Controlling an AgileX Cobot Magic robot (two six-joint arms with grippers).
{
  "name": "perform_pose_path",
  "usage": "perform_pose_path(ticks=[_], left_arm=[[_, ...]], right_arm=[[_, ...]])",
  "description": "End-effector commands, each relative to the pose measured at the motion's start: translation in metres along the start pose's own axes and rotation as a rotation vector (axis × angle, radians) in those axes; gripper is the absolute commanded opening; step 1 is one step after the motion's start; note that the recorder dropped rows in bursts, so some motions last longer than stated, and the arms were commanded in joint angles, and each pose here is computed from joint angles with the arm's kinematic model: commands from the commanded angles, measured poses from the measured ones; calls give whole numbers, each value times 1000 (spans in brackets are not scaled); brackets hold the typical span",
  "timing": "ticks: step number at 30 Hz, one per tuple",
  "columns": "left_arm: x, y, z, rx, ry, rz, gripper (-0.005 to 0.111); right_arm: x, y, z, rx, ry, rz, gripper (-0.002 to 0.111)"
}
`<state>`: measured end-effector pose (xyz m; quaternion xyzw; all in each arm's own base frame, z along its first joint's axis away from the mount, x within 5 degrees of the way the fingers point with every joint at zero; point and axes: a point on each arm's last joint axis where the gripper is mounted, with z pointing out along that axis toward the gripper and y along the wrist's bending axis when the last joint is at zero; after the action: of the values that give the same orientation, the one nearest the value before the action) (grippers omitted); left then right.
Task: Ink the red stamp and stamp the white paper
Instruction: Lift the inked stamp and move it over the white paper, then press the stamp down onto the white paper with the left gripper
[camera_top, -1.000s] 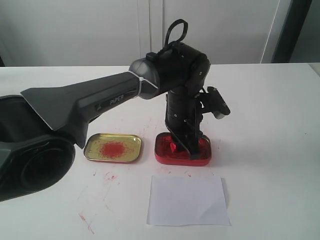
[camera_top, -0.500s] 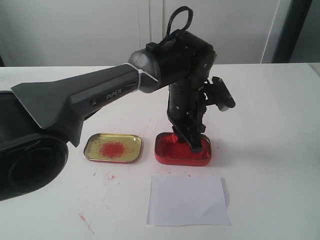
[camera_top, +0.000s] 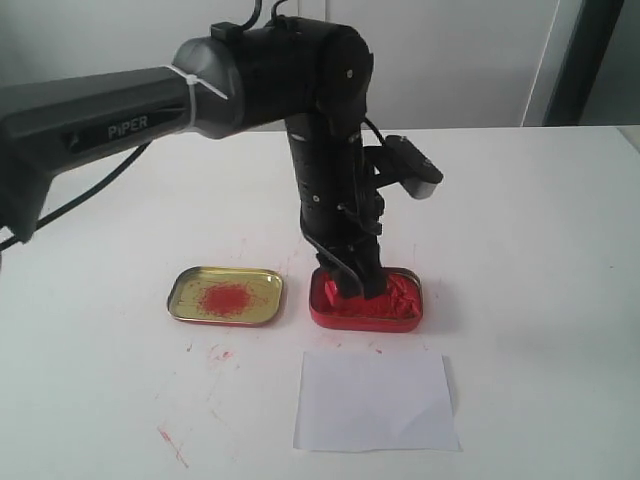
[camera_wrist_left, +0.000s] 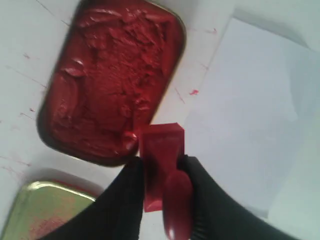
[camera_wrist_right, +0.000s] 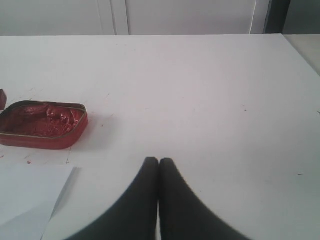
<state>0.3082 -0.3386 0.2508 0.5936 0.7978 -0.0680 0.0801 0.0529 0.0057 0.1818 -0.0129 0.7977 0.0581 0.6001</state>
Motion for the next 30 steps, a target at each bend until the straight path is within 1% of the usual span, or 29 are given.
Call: perform_pose_path(ticks=[1, 7, 13, 18, 22, 27, 30], left_arm=[[19, -15, -8, 106, 81, -42, 0], [25, -25, 5, 177, 113, -53, 0], [33, -48, 28, 220, 208, 2, 0], [33, -65, 50, 169, 204, 44, 0], [29, -71, 54, 120, 184, 66, 0], [23, -70, 39, 74, 80, 28, 0], [26, -72, 30, 56, 29, -6, 0]], right_arm=[[0, 0, 0, 3, -14, 2, 0], [0, 0, 0, 3, -14, 2, 0], [0, 0, 0, 3, -14, 2, 0], [0, 0, 0, 3, -14, 2, 0], [0, 0, 0, 3, -14, 2, 0], [0, 0, 0, 3, -14, 2, 0], [0, 0, 0, 3, -14, 2, 0]])
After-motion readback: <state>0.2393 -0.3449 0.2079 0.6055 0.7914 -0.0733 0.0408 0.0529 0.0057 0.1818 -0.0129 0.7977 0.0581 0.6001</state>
